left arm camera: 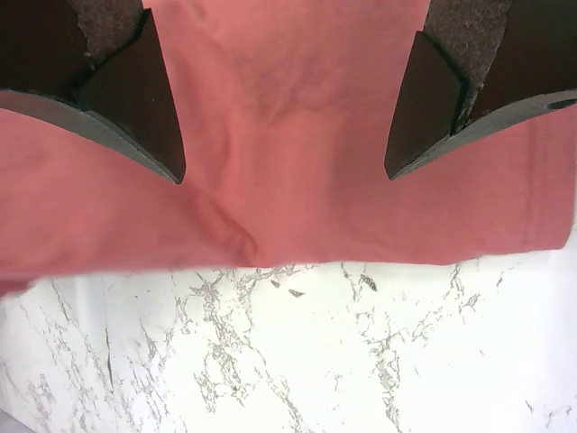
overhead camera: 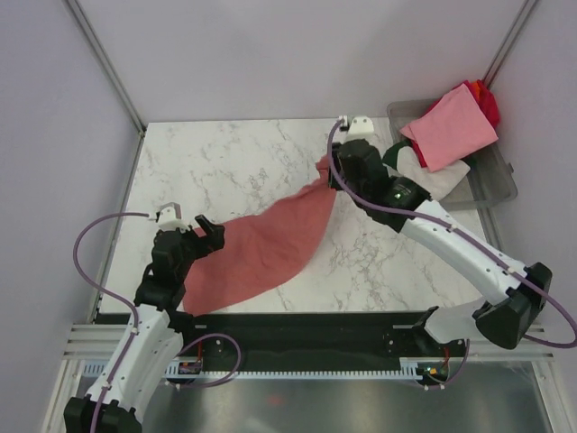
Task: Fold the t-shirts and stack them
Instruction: Move the tshirt to the center of the board
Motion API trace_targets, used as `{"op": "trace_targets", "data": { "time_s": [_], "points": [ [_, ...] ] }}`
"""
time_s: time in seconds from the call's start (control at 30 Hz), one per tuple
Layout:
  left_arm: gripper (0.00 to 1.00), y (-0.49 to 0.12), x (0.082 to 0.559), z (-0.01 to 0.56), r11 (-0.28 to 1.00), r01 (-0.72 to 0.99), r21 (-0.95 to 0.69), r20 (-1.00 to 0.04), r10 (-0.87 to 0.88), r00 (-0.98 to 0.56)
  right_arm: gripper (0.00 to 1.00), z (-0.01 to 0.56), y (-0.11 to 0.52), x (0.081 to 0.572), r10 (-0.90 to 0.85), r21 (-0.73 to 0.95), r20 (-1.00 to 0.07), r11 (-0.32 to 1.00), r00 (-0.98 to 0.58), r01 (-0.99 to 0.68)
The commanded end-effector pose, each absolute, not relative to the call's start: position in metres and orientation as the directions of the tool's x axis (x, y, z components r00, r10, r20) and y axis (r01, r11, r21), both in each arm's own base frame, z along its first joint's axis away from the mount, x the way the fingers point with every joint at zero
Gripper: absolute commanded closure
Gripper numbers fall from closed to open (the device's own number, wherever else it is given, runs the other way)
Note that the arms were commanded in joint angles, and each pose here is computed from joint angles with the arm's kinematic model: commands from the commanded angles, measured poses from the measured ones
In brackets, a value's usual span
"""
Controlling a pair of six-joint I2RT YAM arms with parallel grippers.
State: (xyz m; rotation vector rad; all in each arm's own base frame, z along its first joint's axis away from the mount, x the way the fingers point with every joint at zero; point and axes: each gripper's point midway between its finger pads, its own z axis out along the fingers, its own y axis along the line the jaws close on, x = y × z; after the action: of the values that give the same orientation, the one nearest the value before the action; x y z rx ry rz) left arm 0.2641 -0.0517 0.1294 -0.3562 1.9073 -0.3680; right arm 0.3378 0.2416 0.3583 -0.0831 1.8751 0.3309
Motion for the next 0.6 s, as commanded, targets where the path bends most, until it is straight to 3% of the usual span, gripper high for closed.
{"op": "trace_targets", "data": {
  "time_s": [0.0, 0.03, 0.13, 0.37, 0.57],
  "points": [
    [0.00, -0.048, 0.268, 0.140, 0.890, -0.104, -0.443, -0.833, -0.452, -0.319, 0.61, 0.263, 0.196, 0.346, 0.100, 0.127, -0.893, 0.991, -0.438, -0.033],
    [0.00, -0.048, 0.268, 0.141, 0.890, -0.101, -0.444, -0.833, -0.452, -0.320, 0.33, 0.261, 0.185, 0.340, 0.118, 0.133, -0.898, 0.991, -0.424, -0.006],
    [0.00, -0.050, 0.270, 0.138, 0.893, -0.099, -0.439, -0.828, -0.445, -0.341, 0.14, 0.238, 0.169, 0.327, 0.123, 0.126, -0.899, 0.992, -0.421, 0.020],
    [0.01, -0.055, 0.276, 0.130, 0.895, -0.101, -0.435, -0.812, -0.438, -0.385, 0.16, 0.208, 0.182, 0.325, -0.008, 0.042, -0.863, 0.995, -0.505, -0.087],
    [0.00, -0.043, 0.279, 0.115, 0.884, -0.220, -0.411, -0.779, -0.467, -0.418, 0.16, 0.172, 0.175, 0.362, -0.037, -0.050, -0.815, 0.999, -0.579, 0.007]
  ]
}}
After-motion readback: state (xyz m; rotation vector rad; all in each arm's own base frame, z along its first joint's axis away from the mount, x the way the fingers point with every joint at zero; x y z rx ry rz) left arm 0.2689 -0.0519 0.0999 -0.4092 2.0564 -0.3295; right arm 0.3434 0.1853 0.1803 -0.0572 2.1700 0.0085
